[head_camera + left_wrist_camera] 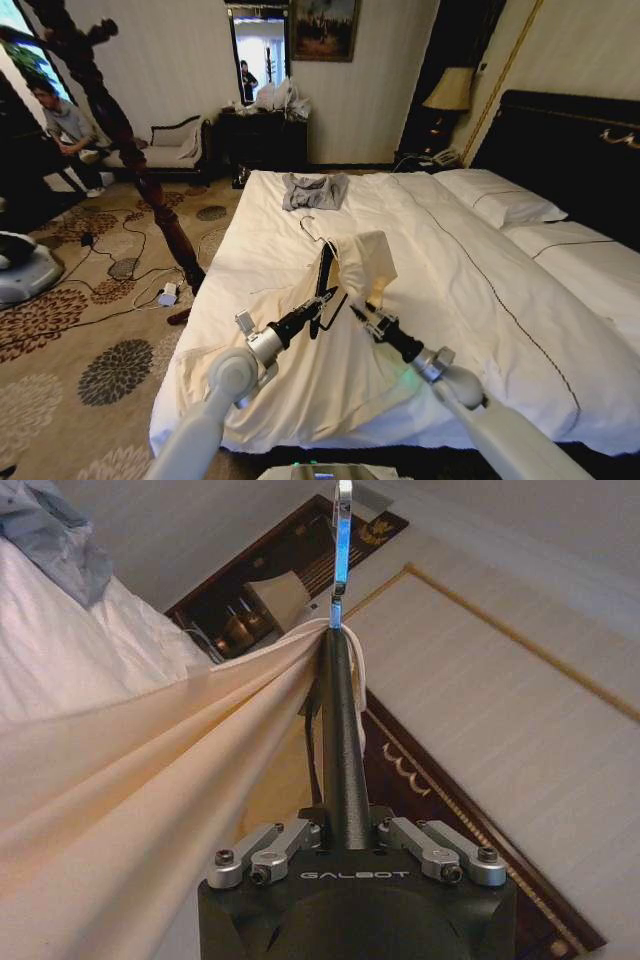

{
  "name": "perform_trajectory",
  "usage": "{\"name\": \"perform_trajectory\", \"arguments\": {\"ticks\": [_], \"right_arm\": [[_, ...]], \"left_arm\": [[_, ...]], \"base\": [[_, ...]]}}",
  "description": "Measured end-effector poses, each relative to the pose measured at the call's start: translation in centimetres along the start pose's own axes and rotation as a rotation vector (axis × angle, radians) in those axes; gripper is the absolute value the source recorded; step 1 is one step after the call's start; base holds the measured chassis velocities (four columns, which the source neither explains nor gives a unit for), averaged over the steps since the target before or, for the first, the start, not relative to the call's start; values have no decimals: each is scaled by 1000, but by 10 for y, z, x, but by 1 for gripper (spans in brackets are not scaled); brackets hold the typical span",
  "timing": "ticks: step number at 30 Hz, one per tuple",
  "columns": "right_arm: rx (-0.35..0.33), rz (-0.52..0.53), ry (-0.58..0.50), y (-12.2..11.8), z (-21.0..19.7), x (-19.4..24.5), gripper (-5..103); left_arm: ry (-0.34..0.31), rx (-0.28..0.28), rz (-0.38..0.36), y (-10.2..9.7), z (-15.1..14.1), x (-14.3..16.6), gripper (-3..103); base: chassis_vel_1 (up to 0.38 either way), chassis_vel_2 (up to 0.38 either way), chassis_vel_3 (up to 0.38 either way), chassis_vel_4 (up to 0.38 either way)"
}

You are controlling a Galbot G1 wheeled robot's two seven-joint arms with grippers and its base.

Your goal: Pick up the clothes from the bed and hang them on the clothes hanger.

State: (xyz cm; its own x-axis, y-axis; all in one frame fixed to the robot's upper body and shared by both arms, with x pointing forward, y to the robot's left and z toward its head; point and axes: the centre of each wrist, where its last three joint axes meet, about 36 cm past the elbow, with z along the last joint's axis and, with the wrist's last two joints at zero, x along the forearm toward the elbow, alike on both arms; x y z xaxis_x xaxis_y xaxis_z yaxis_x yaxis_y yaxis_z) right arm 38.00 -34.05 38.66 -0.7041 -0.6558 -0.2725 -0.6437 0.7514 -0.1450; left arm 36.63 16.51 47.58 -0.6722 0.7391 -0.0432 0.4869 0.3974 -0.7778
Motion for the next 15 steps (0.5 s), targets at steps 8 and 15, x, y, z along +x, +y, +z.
{"name": "perform_trajectory", "arguments": {"ticks": [8, 15], "right_arm": [[-5, 131, -38, -21, -45, -24, 76], [-5, 77, 19, -23, -66, -35, 96]], "left_arm": [[43, -89, -32, 1, -4, 16, 19], [43, -130, -32, -2, -13, 20, 19]], "base": [[0, 0, 0, 0], [0, 0, 0, 0]]}}
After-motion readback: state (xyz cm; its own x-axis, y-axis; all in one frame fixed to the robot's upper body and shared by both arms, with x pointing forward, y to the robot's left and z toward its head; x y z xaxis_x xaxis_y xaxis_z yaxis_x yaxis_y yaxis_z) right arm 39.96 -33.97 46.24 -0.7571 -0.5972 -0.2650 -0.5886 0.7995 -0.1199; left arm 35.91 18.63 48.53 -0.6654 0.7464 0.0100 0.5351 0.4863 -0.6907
